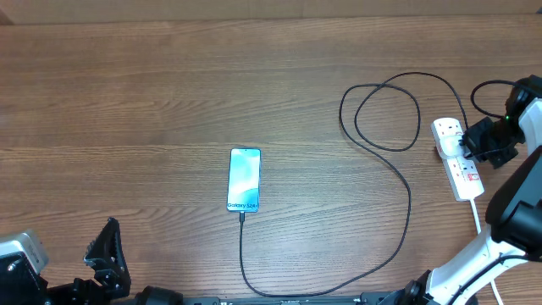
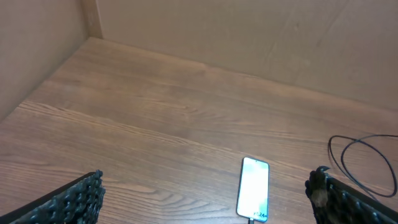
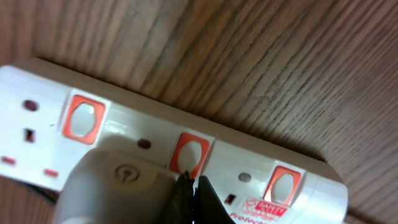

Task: Plug charger to phone and switch on socket
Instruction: 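Press the socket switch down with the right gripper tips, then lift the right gripper up and away from the power strip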

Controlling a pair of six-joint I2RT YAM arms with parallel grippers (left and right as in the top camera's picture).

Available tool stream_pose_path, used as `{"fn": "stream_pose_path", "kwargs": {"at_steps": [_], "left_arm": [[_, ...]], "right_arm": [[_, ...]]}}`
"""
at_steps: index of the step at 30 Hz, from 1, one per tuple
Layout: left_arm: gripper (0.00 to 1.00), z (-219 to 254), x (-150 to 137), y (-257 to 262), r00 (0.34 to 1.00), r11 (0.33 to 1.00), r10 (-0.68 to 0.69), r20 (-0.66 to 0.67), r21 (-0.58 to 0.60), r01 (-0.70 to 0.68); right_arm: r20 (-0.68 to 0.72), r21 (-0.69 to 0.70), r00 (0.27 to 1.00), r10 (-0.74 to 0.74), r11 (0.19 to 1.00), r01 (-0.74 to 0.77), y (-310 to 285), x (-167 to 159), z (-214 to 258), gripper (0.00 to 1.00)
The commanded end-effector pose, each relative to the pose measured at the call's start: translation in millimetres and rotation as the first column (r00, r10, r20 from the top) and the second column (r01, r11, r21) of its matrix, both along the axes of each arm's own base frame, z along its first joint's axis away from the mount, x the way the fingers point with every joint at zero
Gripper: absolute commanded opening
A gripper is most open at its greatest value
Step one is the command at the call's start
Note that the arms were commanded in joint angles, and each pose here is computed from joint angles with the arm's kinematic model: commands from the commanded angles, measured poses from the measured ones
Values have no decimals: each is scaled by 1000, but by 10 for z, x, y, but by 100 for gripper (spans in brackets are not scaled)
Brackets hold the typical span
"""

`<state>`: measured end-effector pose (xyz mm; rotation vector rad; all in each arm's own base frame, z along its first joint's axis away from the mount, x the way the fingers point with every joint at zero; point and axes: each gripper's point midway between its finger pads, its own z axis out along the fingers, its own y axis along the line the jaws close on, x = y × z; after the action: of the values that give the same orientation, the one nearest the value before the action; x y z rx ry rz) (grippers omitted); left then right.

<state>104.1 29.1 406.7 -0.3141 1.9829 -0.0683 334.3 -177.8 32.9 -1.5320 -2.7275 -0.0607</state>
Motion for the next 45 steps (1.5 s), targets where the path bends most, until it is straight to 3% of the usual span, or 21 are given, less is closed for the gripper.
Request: {"fn": "stream_pose_path", "kwargs": {"at_steps": [1,12,20,31,38,45], "left_arm": [[99,-9,14,9,1000,1000,6,-2,-1,-6],[99,-10,14,9,1000,1000,6,-2,-1,-6],[100,-10,13,13,1000,1000,10,-2,-2,-10],[99,-8,7,16,1000,1000,12,-1,-2,-12],[99,18,-129,113,996,996,85,36,-12,-85],[99,77,-584,224,972,987,160,173,-49,-154]], "right_arm": [[28,30,1000,6,1000,-7,34,108,-36,4],[29,29,999,35,999,-36,127,167,-85,4],[-10,51,999,43,998,-43,252,33,-313,4],[-29,104,998,51,993,-47,383,-25,-254,4],[-23,-32,1000,-19,999,18,155,-122,225,4],[179,-143,983,-46,987,72,96,-140,1058,4]]}}
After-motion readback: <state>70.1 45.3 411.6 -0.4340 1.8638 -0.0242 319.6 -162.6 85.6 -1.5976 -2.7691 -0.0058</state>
